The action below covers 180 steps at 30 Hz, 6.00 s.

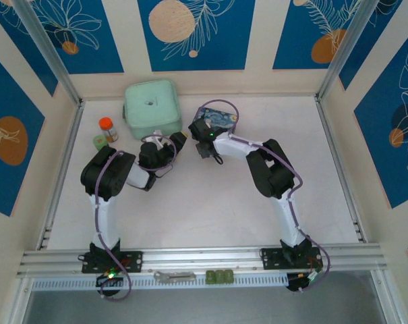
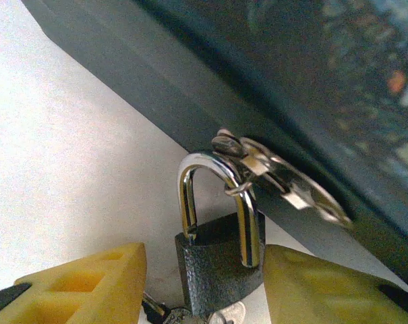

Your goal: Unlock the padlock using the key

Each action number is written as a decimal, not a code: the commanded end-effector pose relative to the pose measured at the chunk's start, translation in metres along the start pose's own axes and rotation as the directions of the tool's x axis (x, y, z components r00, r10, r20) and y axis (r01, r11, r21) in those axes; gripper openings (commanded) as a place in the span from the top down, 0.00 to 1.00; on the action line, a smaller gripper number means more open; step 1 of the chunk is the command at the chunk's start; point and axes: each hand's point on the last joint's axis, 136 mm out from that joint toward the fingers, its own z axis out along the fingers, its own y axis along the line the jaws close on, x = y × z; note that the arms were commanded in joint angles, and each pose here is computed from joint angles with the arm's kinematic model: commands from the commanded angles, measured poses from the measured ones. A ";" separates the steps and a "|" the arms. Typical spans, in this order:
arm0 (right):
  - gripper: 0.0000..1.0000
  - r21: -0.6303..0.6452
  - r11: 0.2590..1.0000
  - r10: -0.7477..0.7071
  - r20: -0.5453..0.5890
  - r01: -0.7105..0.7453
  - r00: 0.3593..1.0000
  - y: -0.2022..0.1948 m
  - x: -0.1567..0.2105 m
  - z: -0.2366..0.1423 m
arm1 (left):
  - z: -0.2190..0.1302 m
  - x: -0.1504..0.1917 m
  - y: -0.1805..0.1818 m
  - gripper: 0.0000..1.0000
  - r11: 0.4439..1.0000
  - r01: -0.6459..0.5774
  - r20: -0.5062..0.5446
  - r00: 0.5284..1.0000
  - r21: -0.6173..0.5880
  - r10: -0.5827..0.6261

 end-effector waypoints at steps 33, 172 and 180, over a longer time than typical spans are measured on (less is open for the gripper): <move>1.00 -0.319 0.945 -0.041 0.098 0.071 0.994 -0.014 0.018 -0.018 | 0.015 0.000 -0.009 0.00 0.997 -0.064 -0.083 0.995 -0.037 0.061; 1.00 -0.845 0.494 -0.410 -0.021 0.203 0.912 0.020 0.014 -0.023 | 0.078 0.061 0.016 0.76 0.920 -0.310 -0.470 0.867 -0.241 0.169; 1.00 -0.625 0.398 -0.600 0.376 0.671 0.706 0.043 -0.001 -0.015 | 0.080 0.060 0.008 0.76 0.917 -0.325 -0.477 0.859 -0.230 0.185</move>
